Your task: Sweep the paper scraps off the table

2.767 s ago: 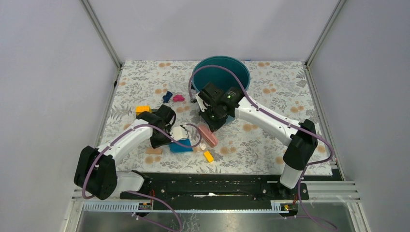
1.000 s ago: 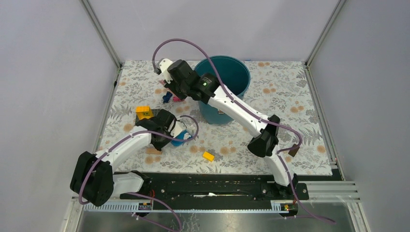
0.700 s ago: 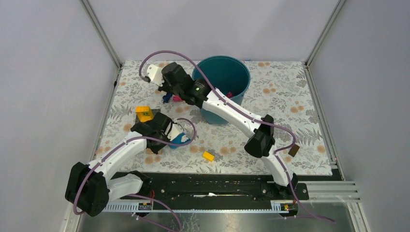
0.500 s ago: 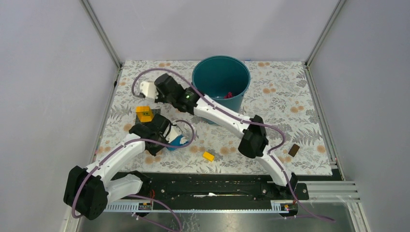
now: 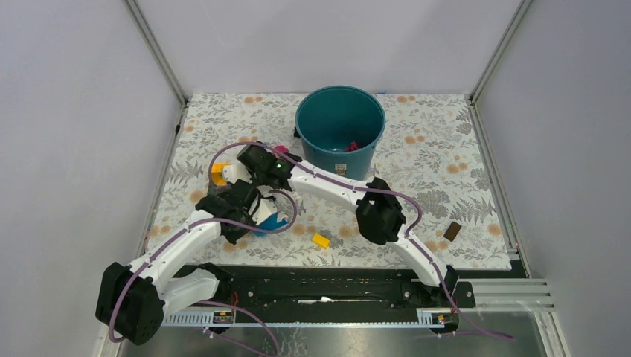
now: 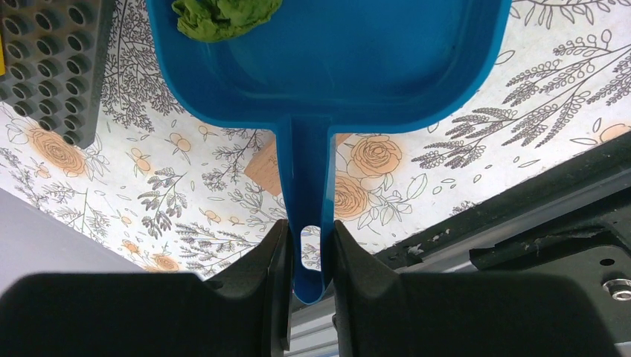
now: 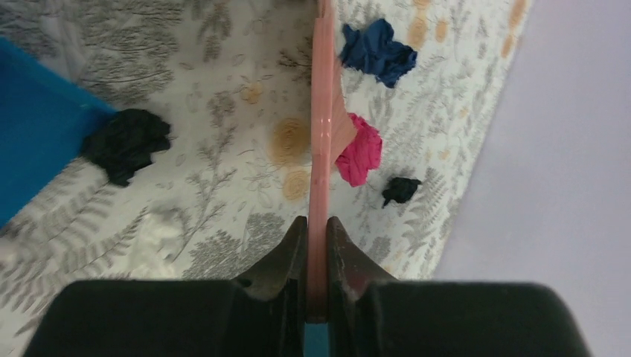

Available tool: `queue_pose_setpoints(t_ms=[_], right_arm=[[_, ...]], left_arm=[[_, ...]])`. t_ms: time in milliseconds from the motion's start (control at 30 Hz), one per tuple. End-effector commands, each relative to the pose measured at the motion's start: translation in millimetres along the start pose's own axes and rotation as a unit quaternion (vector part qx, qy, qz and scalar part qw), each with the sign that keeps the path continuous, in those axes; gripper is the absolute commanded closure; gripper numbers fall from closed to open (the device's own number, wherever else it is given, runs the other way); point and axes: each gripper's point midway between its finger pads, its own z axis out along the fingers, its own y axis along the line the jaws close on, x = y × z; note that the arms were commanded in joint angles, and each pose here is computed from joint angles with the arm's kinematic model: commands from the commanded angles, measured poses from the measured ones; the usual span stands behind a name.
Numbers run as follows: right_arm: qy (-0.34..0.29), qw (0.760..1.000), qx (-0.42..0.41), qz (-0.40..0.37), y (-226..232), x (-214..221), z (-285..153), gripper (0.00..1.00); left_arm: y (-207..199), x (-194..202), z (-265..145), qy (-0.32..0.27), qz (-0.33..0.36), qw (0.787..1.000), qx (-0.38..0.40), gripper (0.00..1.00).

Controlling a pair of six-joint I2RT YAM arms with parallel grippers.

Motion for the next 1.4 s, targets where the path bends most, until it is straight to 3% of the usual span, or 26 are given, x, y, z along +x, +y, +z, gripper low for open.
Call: queue_pose_setpoints(t_ms=[0, 200, 533, 733, 900, 1067, 1267, 1367], right_arm=[[-0.027, 0.994, -0.103, 0.013, 19, -9, -42, 1.00], [-0.030, 0.971, -0.230, 0.058, 63, 2, -102, 1.00], [-0.023, 0.941, -0.291, 0.171, 77, 5, -177, 1.00], [-0.052, 0.946, -0.229, 0.225, 40, -13, -189, 1.00], [-0.044, 0.962, -0.094, 0.253, -10, -7, -174, 1.00], [-0.030, 0.966, 0.011, 0.256, -49, 6, -154, 1.00], [-0.074, 0.957, 0.050, 0.274, -84, -11, -165, 1.00], [-0.057, 0.959, 0.060, 0.269, -84, -3, -164, 1.00]], left_arm=[[5, 2, -4, -0.006, 0.014, 1.000, -0.012, 1.00], [11, 5, -11, -0.013, 0.036, 0.999, -0.030, 1.00], [0, 26, -16, 0.028, 0.070, 0.997, 0.000, 1.00], [-4, 43, -21, 0.053, 0.090, 0.994, 0.010, 1.00], [-6, 57, -27, 0.064, 0.111, 0.992, 0.008, 1.00], [0, 57, -39, 0.029, 0.150, 0.988, -0.014, 1.00], [2, 61, -44, 0.032, 0.150, 0.988, -0.024, 1.00], [1, 54, -42, 0.031, 0.130, 0.991, -0.013, 1.00]])
